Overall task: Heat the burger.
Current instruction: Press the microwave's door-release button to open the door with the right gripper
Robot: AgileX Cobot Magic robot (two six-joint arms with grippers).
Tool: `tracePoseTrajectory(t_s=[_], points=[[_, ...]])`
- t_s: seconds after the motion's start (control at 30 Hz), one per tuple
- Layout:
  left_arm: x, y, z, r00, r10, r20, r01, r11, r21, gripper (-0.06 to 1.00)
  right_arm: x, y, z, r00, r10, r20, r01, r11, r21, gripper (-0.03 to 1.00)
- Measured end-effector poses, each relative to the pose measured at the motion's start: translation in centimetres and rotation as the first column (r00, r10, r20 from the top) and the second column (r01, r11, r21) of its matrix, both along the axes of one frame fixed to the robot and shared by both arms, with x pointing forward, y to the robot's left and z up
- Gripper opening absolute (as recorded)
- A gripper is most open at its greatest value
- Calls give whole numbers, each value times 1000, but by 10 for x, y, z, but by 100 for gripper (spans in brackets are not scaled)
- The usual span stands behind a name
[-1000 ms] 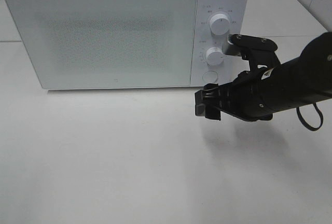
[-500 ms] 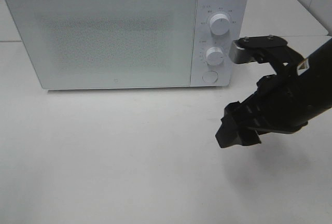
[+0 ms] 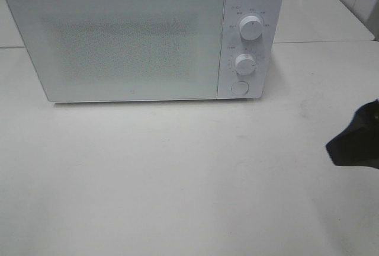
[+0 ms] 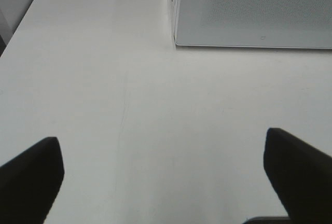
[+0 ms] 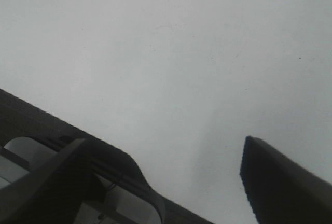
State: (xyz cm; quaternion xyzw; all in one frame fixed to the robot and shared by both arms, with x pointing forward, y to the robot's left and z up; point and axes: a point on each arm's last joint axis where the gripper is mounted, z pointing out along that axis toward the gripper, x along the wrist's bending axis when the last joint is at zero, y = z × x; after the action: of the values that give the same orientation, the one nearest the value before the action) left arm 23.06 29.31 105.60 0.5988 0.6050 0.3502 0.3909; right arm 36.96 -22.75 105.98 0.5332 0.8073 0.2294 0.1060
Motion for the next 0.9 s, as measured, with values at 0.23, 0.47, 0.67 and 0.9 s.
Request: tracePoseTrajectory(t_s=[0.23,0.47,0.67,0.9], points=[[0,0,0,1000,0,0,0,1000,0,99,-35,-32,23,987,-103,121,100,994,34,76],[0,0,0,1000,0,0,0,1000,0,99,-62,-54,36,938,-245,246,231,969,87,76],[0,0,0,1000,0,0,0,1000,0,99,-93,-65,41,863,-335,378,299,942,152,76],[0,0,0,1000,0,0,0,1000,0,99,-120,-69,9,826,-340,449,297,941,165,76]])
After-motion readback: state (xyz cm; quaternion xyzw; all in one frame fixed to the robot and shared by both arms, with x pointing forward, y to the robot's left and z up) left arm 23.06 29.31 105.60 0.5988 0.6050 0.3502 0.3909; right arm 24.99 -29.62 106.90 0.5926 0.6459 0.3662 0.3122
